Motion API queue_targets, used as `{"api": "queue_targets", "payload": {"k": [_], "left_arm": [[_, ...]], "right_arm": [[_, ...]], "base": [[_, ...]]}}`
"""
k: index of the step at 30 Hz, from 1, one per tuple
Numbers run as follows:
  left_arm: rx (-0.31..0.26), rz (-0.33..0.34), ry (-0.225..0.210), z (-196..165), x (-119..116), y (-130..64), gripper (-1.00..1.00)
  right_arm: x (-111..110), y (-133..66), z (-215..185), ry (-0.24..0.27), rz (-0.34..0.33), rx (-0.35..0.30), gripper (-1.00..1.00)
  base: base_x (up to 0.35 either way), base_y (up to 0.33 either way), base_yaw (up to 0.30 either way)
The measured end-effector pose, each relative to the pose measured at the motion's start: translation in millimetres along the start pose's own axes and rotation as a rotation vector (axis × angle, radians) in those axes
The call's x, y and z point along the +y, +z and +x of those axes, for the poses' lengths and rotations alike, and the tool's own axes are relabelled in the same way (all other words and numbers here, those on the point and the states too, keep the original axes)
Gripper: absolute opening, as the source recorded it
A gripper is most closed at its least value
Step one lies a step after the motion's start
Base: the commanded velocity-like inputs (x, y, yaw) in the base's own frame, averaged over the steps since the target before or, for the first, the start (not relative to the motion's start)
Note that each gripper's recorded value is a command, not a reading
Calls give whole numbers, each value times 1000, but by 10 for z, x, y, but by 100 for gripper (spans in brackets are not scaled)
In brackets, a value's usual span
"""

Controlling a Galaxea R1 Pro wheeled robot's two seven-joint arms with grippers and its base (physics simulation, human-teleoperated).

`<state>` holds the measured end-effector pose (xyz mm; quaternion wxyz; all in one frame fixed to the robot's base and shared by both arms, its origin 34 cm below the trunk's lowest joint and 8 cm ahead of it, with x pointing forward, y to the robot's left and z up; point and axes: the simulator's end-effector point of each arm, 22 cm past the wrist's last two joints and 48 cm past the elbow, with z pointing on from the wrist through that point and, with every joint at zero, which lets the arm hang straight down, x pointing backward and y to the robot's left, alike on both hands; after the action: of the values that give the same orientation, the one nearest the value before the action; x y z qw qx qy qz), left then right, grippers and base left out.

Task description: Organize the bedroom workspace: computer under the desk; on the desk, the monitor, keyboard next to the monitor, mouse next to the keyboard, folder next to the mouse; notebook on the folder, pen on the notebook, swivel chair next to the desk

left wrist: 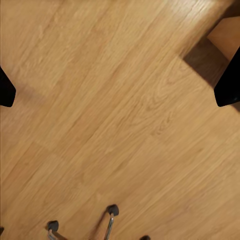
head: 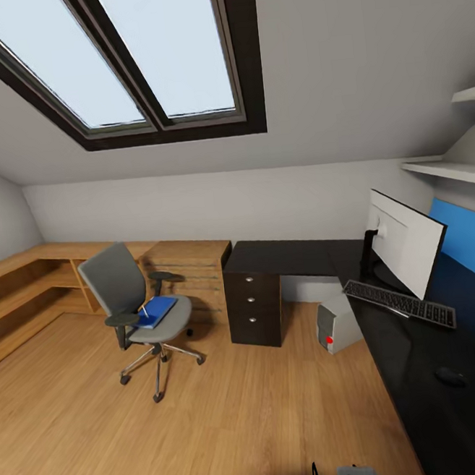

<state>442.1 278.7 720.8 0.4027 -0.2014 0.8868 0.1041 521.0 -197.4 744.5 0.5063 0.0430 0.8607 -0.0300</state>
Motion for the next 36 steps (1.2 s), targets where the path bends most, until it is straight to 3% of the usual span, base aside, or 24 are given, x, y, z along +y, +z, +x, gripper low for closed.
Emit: {"api": "queue_targets", "payload": {"k": [9, 12, 13, 14, 15, 16, 17, 19, 20, 22, 24, 25, 28, 33, 36], "left_arm": [[-15, 16, 13, -38, -82, -19, 100], [-45, 37, 31, -162, -169, -23, 100], [-109, 66, 16, -552, -323, -21, 100], [-132, 83, 7, -774, -413, -37, 100], [-133, 90, 6, -855, -451, -44, 100], [-121, 110, 14, -1064, -559, -76, 100], [-121, 118, 13, -1163, -599, -100, 100], [-108, 140, 17, -1384, -695, -168, 100], [-100, 159, 24, -1579, -775, -243, 100], [-105, 195, 26, -1931, -907, -411, 100], [-99, 239, 22, -2231, -1107, -615, 100], [-92, 246, 23, -2260, -1153, -652, 100], [-75, 257, 30, -2251, -1215, -680, 100], [-72, 258, 34, -2251, -1225, -686, 100], [-70, 252, 39, -2240, -1197, -670, 100]], "right_arm": [[-15, 11, -347, 22, 1, -139, 100], [-43, 72, -537, 25, 10, -184, 100], [-140, 259, -751, 4, 40, -167, 100], [-243, 391, -1056, -11, 68, -186, 100], [-282, 442, -1161, -16, 81, -180, 100], [-354, 549, -1339, -21, 111, -120, 100], [-454, 587, -1694, -15, 137, -154, 100], [-586, 611, -2030, 26, 156, -100, 100], [-624, 589, -2197, 90, 137, -27, 100], [-628, 349, -2714, 188, 66, 61, 100], [-599, 132, -2961, 219, 15, 106, 100], [-595, 76, -3014, 224, 2, 115, 100], [-655, 149, -2896, 211, 6, 131, 100], [-857, 151, -3060, 195, 37, 65, 100], [-1184, 127, -3153, 170, 88, 35, 100]], "base": [[0, 0, 0], [0, 0, 0], [0, 0, 0], [0, 0, 0], [0, 0, 0], [0, 0, 0], [0, 0, 0], [0, 0, 0], [0, 0, 0], [0, 0, 0], [0, 0, 0], [0, 0, 0], [0, -3, 0], [0, -126, -38], [0, -260, -146]]}}
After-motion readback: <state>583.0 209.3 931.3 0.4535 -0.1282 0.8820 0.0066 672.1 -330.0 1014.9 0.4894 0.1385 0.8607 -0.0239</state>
